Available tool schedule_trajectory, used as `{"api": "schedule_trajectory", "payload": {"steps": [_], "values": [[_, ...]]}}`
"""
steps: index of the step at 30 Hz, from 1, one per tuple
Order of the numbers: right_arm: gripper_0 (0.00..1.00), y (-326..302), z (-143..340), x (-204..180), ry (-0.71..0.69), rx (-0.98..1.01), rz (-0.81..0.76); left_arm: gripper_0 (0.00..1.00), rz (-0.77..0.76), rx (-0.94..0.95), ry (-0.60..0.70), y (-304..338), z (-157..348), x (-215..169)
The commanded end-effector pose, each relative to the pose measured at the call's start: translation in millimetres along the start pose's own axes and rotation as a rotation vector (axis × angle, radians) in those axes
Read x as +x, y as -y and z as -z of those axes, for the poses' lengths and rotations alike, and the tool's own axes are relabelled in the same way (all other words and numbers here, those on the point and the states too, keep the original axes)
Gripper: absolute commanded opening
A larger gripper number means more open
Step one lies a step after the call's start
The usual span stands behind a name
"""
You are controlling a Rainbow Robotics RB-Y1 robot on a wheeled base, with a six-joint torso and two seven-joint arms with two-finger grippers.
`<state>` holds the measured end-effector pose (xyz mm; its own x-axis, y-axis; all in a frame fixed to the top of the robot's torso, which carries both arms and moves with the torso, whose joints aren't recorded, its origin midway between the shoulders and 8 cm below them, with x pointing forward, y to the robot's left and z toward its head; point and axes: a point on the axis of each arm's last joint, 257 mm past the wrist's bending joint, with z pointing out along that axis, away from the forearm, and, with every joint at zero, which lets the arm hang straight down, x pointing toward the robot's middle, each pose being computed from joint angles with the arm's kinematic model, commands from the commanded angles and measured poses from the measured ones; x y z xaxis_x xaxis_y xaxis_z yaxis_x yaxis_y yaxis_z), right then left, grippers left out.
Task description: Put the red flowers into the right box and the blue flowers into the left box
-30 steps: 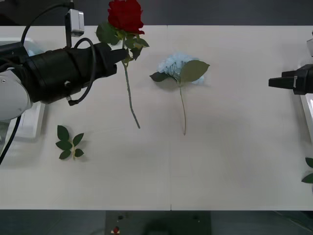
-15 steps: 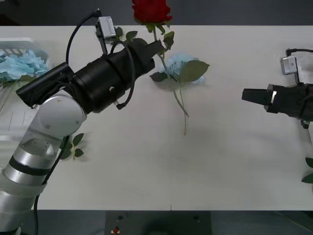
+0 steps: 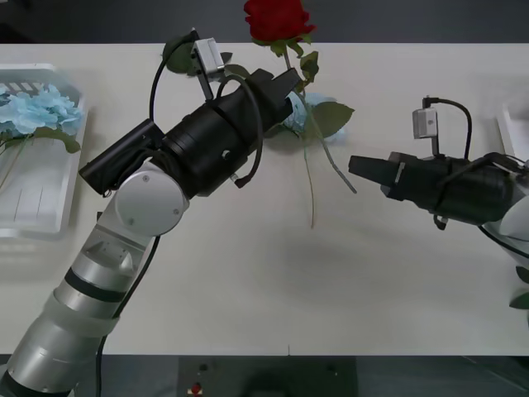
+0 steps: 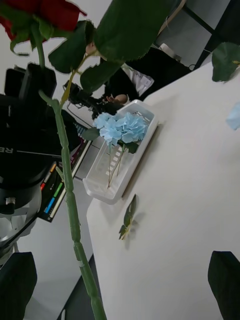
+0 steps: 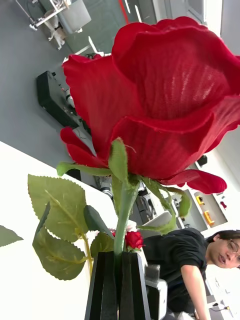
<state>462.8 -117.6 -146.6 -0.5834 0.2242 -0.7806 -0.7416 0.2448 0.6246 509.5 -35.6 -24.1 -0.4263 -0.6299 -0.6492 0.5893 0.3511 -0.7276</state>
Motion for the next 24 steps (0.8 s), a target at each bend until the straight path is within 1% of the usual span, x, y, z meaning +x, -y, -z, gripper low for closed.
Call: {"api": "schedule_trajectory", "payload": {"steps": [1,9,10,11,14,16,17,18,24], "values": [[1.0,-21.4,-29.1,-12.3,0.011,-0.025,0.072,0.0,-0.058,0.035,0.019,18.9,-15.7,-11.5],[1.0,-35.5,-59.7,-15.1,0.035,-0.065,0.068,0.0,-0.05,0.032,0.005,16.4,-18.2,-6.8],[0.9,-36.4,-61.3,-15.8,0.037,-0.067,0.068,0.0,-0.051,0.031,0.005,16.0,-18.0,-7.0],[0.71,-36.0,-62.1,-16.9,0.04,-0.064,0.069,0.0,-0.051,0.027,0.002,14.0,-17.3,-6.0],[0.27,-34.1,-63.1,-16.2,0.041,-0.057,0.067,0.0,-0.047,0.028,0.001,13.6,-16.9,-6.2],[0.08,-33.6,-63.8,-15.4,0.039,-0.055,0.068,0.0,-0.046,0.029,0.001,14.0,-16.6,-6.6],[0.03,-34.6,-65.3,-15.0,0.037,-0.058,0.068,0.0,-0.047,0.03,0.001,14.3,-16.7,-7.1],[0.0,-34.3,-65.3,-15.2,0.037,-0.057,0.068,0.0,-0.044,0.028,0.0,13.2,-16.4,-6.5],[0.0,-34.6,-65.3,-15.0,0.037,-0.058,0.068,0.0,-0.046,0.028,-0.002,12.5,-15.3,-7.9]]}}
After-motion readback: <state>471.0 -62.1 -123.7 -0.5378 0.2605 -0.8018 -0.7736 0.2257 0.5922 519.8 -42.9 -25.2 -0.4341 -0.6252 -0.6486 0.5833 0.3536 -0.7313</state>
